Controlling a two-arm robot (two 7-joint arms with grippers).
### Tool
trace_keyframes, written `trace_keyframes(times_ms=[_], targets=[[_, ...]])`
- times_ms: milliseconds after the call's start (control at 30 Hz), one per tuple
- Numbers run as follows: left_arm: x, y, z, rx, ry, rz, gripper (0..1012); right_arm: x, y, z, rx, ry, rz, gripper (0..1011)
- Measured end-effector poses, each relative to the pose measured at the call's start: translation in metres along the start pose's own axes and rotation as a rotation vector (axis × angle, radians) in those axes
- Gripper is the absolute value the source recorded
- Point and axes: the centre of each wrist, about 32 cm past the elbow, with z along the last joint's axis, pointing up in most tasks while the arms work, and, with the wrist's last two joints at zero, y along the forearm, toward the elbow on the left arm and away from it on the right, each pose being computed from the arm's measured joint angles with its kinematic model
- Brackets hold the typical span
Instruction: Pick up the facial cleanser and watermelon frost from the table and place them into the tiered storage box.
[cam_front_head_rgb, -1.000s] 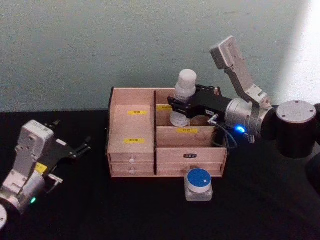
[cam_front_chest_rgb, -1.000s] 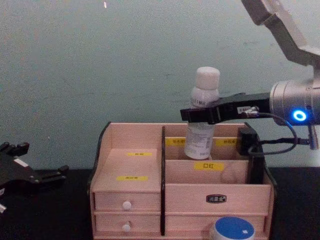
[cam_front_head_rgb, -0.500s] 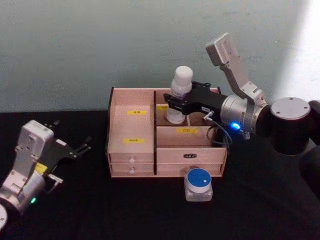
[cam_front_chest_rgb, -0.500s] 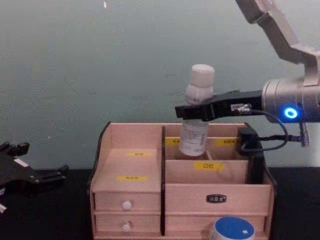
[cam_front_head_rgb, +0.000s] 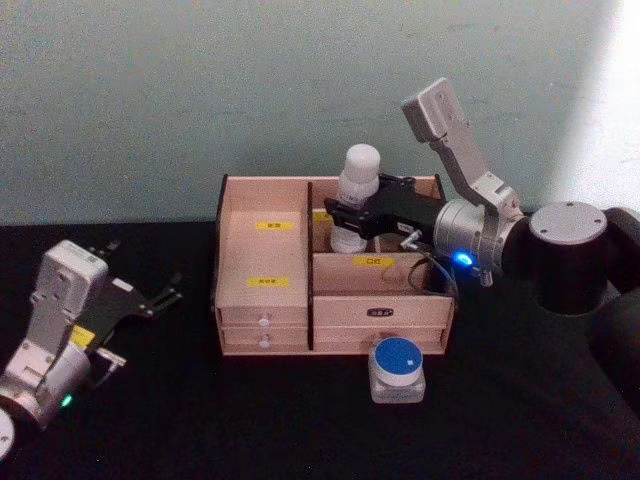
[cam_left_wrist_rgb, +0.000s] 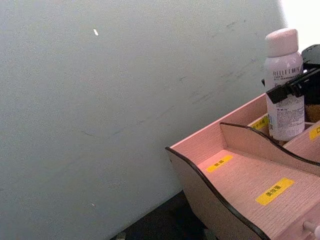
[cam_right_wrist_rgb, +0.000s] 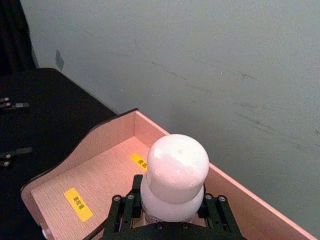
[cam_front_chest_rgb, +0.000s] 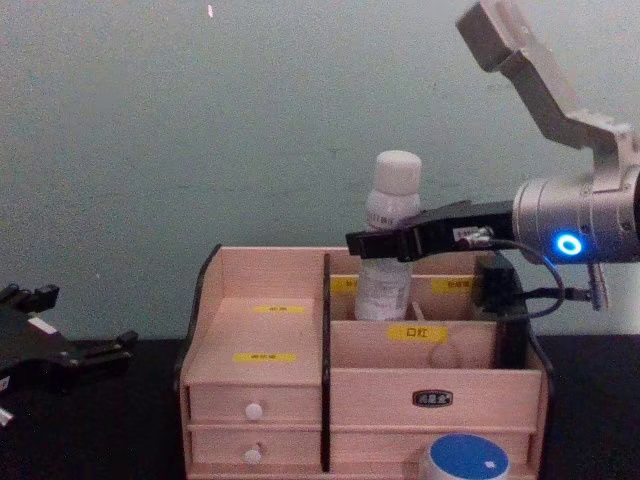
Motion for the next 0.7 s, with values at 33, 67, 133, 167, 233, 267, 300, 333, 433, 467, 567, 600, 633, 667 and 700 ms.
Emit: trace_keyframes(times_ms=[33,67,133,167,233,267,300,333,433,467,567,600,633,667,700], targets=[[0.0000,0.0000,0.0000,0.000,0.000,0.000,1001,0.000,0.001,-0.001,-0.003,0.002,-0.001,596],[0.0000,0.0000,0.0000,0.000,0.000,0.000,1001,0.000,0.001,-0.001,-0.004,0.002,-0.001,596],[0.0000,0.0000,0.0000,0.000,0.000,0.000,1001,0.000,0.002,-0.003,-0.009,0.005,-0.002,596],[0.0000,0.0000,0.0000,0.000,0.000,0.000,1001,0.000,0.002,-0.004,-0.011,0.005,-0.002,596],[0.0000,0.0000,0.0000,0.000,0.000,0.000,1001,-0.001,0.003,-0.006,-0.018,0.008,-0.002,596],[0.0000,0.0000,0.0000,0.000,0.000,0.000,1001,-0.001,0.003,-0.007,-0.020,0.008,-0.002,596],[0.0000,0.0000,0.0000,0.000,0.000,0.000,1001,-0.001,0.004,-0.008,-0.024,0.010,-0.002,596],[0.0000,0.0000,0.0000,0.000,0.000,0.000,1001,-0.002,0.005,-0.009,-0.027,0.011,-0.002,596],[0.0000,0.0000,0.0000,0.000,0.000,0.000,1001,-0.002,0.006,-0.013,-0.036,0.014,-0.004,596],[0.0000,0.0000,0.0000,0.000,0.000,0.000,1001,-0.002,0.006,-0.014,-0.038,0.015,-0.004,596],[0.0000,0.0000,0.0000,0.000,0.000,0.000,1001,-0.003,0.007,-0.017,-0.046,0.020,-0.005,595],[0.0000,0.0000,0.0000,0.000,0.000,0.000,1001,-0.004,0.007,-0.018,-0.048,0.021,-0.006,596],[0.0000,0.0000,0.0000,0.000,0.000,0.000,1001,-0.004,0.008,-0.020,-0.051,0.024,-0.005,596],[0.0000,0.0000,0.0000,0.000,0.000,0.000,1001,-0.004,0.008,-0.020,-0.052,0.024,-0.005,596],[0.0000,0.0000,0.0000,0.000,0.000,0.000,1001,-0.004,0.008,-0.021,-0.053,0.025,-0.005,596]])
